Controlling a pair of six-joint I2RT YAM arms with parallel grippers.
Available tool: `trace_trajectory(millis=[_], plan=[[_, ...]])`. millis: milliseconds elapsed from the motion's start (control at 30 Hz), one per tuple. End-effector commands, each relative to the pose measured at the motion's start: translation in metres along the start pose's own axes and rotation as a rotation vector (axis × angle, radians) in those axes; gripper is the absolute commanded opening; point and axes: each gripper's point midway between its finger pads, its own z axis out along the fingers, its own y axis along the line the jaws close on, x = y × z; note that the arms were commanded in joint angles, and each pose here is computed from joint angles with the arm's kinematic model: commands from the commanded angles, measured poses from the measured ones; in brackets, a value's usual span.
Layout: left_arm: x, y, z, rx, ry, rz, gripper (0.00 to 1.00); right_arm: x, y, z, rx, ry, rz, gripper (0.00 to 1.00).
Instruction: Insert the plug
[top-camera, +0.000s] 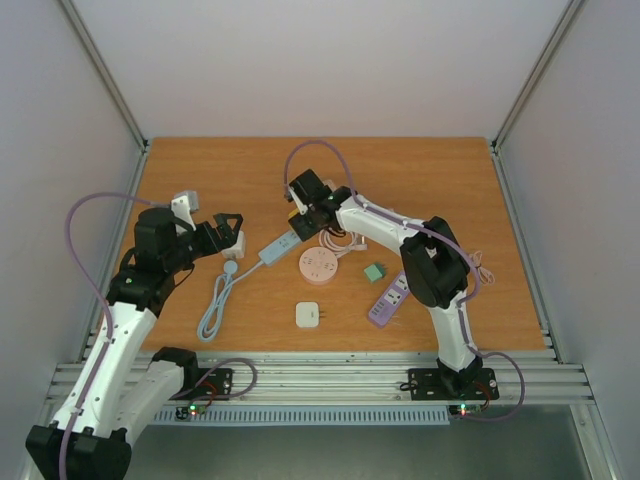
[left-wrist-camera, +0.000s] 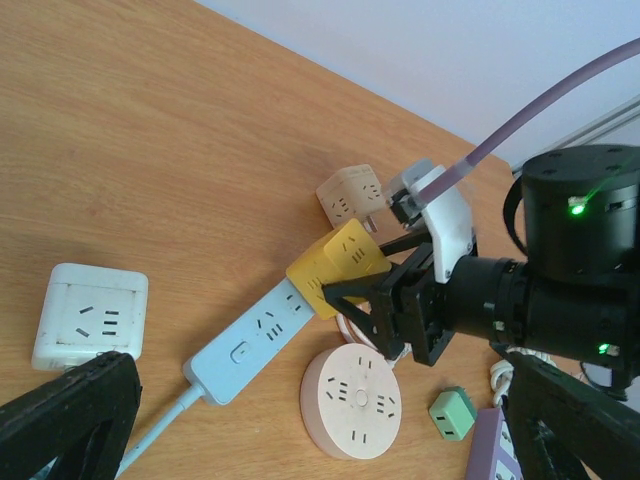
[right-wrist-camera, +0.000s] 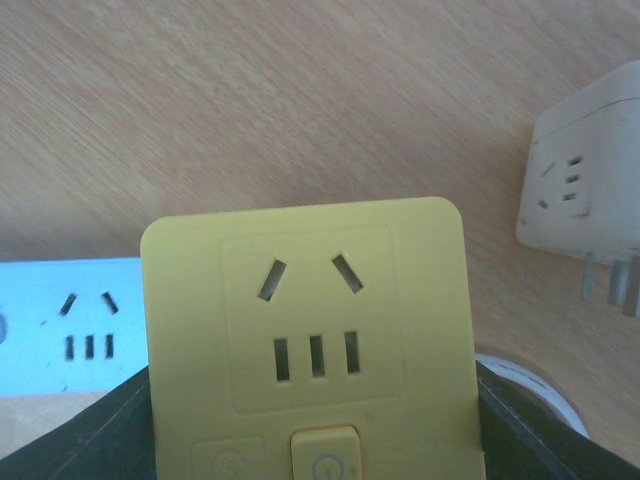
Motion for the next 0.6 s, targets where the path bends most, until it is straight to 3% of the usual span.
trace_trajectory(millis=[0, 300, 567], plan=[[-0.014, -0.009, -0.001, 0.028, -0.046, 0.028, 0.99, 0.091, 0.000, 0.050, 0.030, 0.262, -0.070, 0.60], [-0.014, -0.008, 0.000, 0.024, -0.041, 0.027, 0.99, 0.127, 0.000, 0.066, 0.049, 0.364, 0.034, 0.59], [-0.015, -0.010, 0.001, 0.025, -0.038, 0.024, 0.99, 0.093, -0.017, 0.054, 0.147, 0.270, 0.032, 0.63]])
